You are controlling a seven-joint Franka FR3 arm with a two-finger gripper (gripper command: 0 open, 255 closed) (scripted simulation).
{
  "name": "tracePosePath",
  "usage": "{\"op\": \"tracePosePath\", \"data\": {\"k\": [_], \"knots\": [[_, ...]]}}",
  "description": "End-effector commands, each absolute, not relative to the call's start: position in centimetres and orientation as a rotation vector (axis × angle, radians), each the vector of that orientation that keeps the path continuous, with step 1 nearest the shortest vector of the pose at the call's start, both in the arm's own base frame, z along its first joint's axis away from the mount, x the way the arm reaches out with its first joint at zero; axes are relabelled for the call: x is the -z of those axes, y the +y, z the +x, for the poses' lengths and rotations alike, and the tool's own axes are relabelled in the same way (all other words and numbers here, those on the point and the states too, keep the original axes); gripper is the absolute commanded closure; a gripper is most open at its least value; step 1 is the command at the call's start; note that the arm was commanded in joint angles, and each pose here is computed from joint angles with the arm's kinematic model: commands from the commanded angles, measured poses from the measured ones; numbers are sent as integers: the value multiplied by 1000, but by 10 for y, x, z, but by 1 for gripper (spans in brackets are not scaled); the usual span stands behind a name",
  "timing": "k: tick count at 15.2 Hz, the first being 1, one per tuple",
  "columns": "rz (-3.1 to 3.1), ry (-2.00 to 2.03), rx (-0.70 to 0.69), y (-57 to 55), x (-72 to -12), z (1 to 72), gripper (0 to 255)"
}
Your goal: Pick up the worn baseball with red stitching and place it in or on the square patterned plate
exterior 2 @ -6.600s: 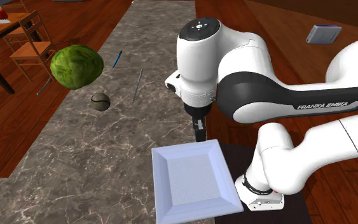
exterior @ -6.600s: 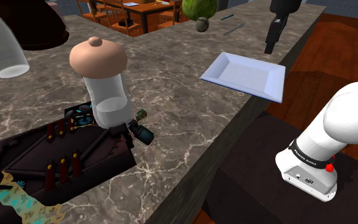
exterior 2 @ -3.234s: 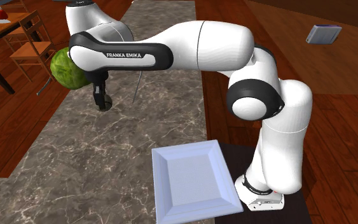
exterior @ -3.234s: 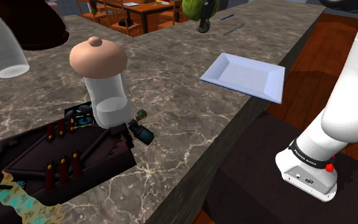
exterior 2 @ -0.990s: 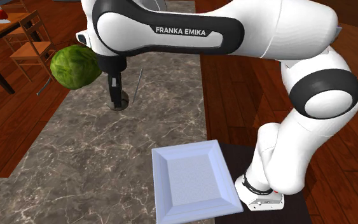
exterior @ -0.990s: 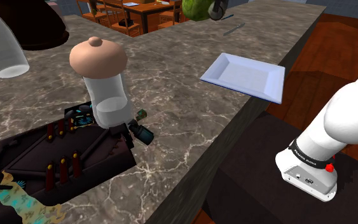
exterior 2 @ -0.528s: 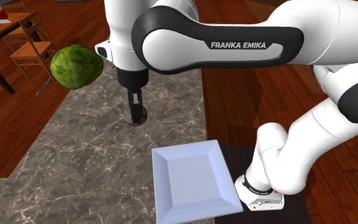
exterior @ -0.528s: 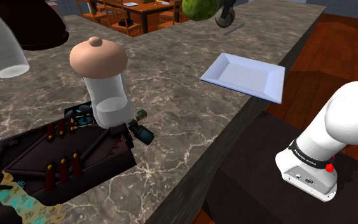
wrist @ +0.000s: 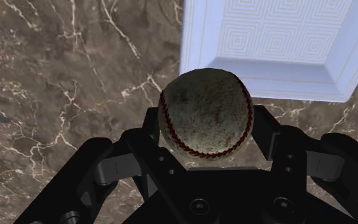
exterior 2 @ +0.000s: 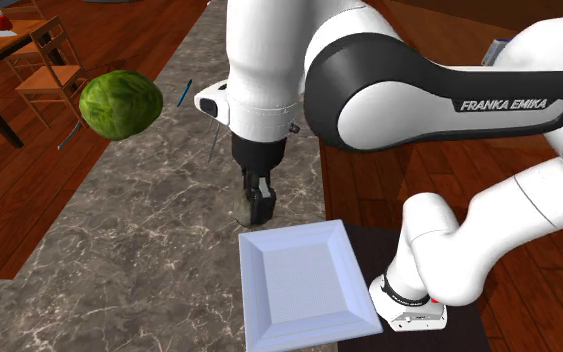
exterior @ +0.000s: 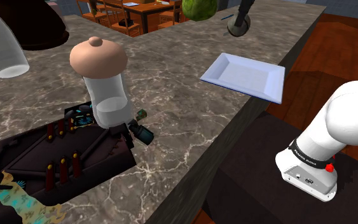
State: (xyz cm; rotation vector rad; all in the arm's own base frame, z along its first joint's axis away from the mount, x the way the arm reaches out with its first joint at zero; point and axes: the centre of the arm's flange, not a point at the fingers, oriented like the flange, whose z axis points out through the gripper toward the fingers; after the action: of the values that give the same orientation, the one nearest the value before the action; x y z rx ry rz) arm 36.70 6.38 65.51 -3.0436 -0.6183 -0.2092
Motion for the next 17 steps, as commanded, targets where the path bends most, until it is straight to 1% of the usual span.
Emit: {"op": "tracePosePath", "data": {"k": [1,8,17], "knots": [[-3044,-617,209,76,-657,344,255],[-3044,-617,209,127,-658,261,255],[-3044,-617,209,127,-611,261,255]]}}
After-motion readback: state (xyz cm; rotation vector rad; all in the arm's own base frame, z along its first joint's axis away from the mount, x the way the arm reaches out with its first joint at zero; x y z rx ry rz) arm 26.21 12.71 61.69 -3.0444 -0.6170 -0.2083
